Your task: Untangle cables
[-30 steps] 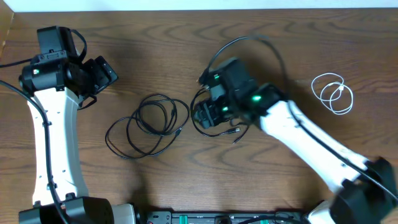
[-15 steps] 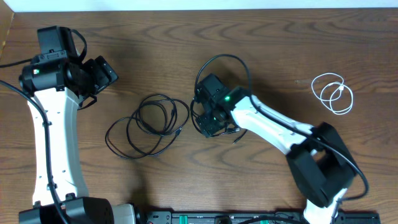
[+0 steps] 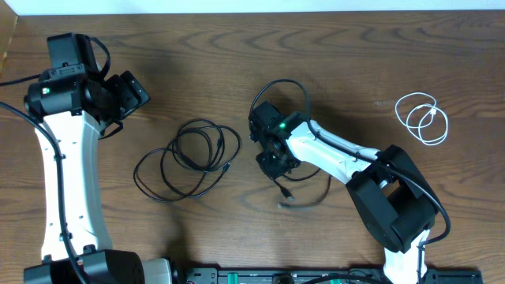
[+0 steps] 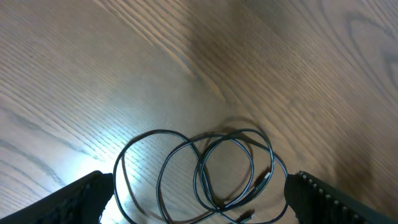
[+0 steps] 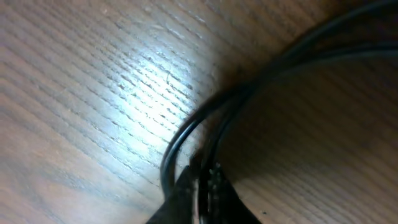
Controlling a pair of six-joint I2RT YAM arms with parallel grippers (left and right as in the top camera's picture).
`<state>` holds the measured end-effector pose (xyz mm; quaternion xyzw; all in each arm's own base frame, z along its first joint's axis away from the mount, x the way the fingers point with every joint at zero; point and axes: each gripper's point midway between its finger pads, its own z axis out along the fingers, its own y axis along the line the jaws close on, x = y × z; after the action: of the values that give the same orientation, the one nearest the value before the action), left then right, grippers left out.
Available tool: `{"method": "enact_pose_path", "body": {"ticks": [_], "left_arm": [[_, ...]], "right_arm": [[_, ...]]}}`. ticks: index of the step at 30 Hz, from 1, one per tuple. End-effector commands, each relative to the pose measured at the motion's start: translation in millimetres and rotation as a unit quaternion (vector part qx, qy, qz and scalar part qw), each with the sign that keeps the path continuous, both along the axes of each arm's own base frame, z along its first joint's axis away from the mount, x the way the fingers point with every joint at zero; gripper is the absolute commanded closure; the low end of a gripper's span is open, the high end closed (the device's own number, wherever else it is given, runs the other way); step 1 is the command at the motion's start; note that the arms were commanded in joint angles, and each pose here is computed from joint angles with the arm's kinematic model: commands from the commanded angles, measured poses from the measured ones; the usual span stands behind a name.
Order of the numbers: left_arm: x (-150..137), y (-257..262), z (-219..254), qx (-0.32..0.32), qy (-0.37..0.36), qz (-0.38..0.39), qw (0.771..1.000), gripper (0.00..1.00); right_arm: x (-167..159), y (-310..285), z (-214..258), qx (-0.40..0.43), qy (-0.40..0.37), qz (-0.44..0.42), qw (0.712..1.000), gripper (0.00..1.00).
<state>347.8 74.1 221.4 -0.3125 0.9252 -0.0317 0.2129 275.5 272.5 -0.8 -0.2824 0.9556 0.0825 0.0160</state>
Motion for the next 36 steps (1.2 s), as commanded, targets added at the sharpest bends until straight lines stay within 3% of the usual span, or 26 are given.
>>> {"method": "enact_pose_path", "body": {"ticks": [1,9,18,25,32,36], "left_arm": [[-3,2,-3,0.002,0.008,0.008,1.0,0.07],[-3,2,-3,0.002,0.008,0.008,1.0,0.07],[-3,2,-3,0.002,0.008,0.008,1.0,0.07],[-3,2,-3,0.002,0.008,0.008,1.0,0.07],[-3,2,-3,0.002,0.008,0.008,1.0,0.07],[-3,2,-3,0.002,0.008,0.008,1.0,0.07]], "right_arm": [[-3,3,-8,-0.009,0.004,0.001,1.0,0.82],[-8,14,-8,-0.004,-0.001,0.004,1.0,0.51],[-18,36,-7,0.011,-0.016,0.033,0.999,0.25],[-29,57,-5,0.026,-0.029,0.06,0.997,0.14],[-41,72,-4,0.034,-0.035,0.083,0.995,0.17],[-50,79,-4,0.037,-0.037,0.096,0.994,0.35]]}}
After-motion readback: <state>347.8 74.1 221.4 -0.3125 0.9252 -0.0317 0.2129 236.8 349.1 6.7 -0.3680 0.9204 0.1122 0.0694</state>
